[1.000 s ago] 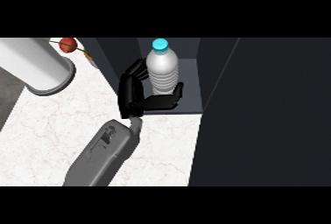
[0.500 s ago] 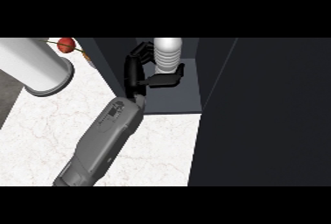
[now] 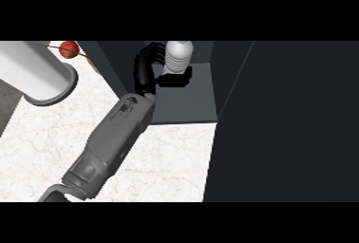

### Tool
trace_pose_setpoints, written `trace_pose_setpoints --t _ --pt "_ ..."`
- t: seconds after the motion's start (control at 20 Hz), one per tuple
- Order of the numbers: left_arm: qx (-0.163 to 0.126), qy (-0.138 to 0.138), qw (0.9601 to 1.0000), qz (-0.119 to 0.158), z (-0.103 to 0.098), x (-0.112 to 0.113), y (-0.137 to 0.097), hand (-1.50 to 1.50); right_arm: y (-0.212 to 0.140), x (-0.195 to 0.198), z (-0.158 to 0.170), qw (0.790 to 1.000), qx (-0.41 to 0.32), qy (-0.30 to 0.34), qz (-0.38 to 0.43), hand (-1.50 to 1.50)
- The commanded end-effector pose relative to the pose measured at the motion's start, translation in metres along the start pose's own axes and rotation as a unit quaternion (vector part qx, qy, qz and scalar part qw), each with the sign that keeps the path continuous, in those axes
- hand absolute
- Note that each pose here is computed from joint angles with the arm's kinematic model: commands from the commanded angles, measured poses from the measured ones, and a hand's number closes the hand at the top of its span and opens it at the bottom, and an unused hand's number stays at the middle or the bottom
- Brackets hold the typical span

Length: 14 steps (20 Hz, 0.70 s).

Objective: Pick up the bottled water, place it into the cabinet and close the cabinet

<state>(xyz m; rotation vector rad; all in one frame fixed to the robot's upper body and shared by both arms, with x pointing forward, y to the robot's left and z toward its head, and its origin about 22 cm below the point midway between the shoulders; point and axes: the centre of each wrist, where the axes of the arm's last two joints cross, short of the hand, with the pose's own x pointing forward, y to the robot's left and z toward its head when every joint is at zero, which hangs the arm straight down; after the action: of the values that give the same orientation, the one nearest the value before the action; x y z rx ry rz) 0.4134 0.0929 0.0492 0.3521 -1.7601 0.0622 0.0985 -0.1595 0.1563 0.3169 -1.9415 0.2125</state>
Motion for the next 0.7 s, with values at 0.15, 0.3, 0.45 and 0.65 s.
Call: trace_pose_setpoints --t 0.15,0.3,0.45,0.65 --pt "0.015 0.028 0.9981 -0.052 -0.002 -0.010 -0.009 1.50 -0.004 0.023 0.012 1.000 0.003 -0.020 -0.003 -1.50" --pt "0.034 0.029 0.9974 -0.055 0.000 -0.027 0.001 1.50 -0.003 0.013 0.011 1.000 0.015 -0.011 0.003 -1.50" --pt "0.035 0.028 0.9969 -0.064 -0.006 -0.024 0.000 1.50 -0.011 0.026 0.011 1.000 0.018 -0.021 -0.002 -1.50" --pt "0.041 0.035 0.9965 -0.064 0.000 -0.042 0.010 1.50 -0.009 0.017 0.007 1.000 0.002 -0.021 -0.002 -1.50"
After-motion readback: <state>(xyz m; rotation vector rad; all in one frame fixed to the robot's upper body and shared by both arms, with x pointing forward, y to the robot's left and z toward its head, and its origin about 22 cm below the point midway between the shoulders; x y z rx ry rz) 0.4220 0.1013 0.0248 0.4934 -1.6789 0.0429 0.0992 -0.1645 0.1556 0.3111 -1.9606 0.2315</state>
